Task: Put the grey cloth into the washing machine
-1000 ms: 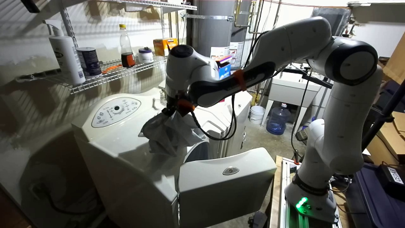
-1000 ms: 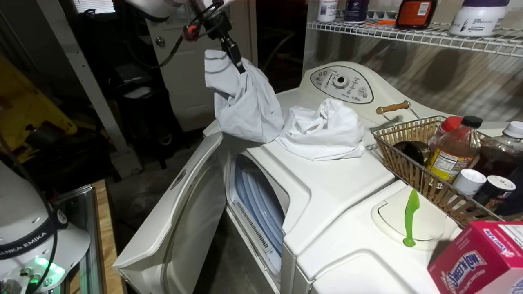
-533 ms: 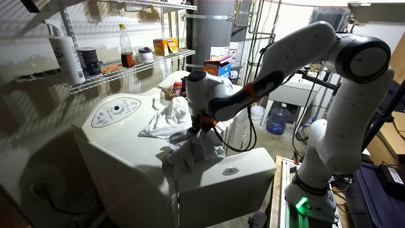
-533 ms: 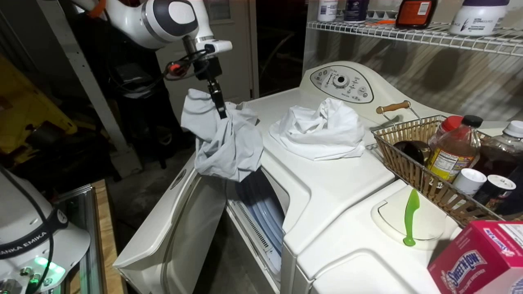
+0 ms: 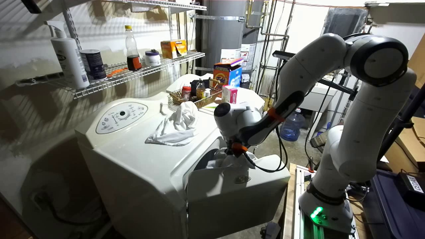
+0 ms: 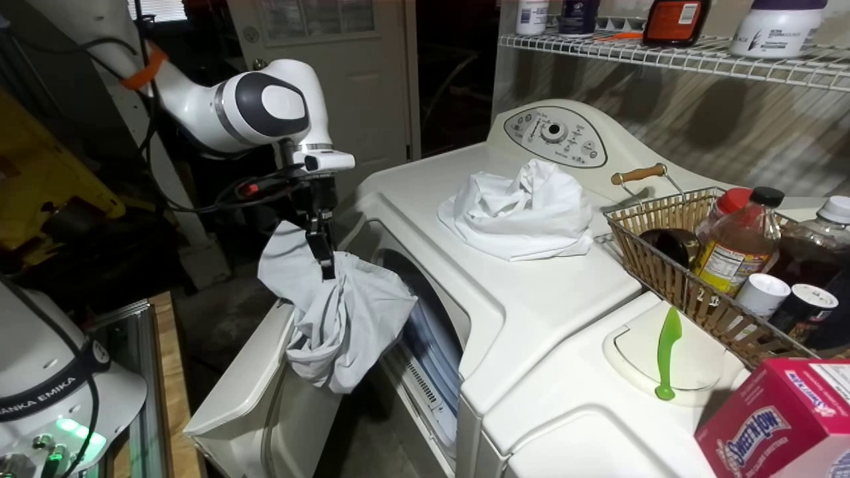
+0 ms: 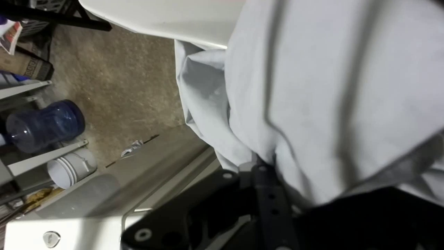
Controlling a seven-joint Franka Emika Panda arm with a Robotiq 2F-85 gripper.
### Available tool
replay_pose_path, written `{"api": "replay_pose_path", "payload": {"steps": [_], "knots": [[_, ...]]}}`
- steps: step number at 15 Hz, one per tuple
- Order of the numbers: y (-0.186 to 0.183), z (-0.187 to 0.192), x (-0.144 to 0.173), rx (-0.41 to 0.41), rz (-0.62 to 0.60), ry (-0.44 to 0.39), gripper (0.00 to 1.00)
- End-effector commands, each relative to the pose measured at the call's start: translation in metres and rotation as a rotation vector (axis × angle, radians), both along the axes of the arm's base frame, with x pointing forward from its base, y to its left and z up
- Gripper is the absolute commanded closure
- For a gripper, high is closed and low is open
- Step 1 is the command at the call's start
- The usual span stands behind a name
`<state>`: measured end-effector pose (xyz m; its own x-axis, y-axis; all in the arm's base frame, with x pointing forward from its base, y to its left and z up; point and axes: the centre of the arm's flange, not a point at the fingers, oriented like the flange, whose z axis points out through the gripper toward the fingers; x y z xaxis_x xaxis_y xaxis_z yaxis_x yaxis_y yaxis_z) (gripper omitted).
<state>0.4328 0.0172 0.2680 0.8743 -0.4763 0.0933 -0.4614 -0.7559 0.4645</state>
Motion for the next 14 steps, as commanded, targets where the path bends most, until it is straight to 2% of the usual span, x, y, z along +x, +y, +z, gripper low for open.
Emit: {"api": "replay_pose_path", "payload": {"steps": [1, 3, 4, 5, 8, 11, 14], "knots": [[-0.001, -0.001, -0.001, -0.002, -0.005, 0.0, 0.93], [-0.001, -0.001, -0.001, -0.002, -0.006, -0.002, 0.93], [-0.001, -0.001, -0.001, -0.002, -0.006, -0.003, 0.98], [-0.007, -0.003, 0.007, 0.036, -0.011, -0.017, 0.98], [-0.04, -0.018, 0.026, 0.116, -0.082, -0.1, 0.98], [-0.076, -0.041, 0.03, 0.191, -0.114, -0.174, 0.98], [-0.107, -0.071, 0.031, 0.287, -0.158, -0.305, 0.98]]}}
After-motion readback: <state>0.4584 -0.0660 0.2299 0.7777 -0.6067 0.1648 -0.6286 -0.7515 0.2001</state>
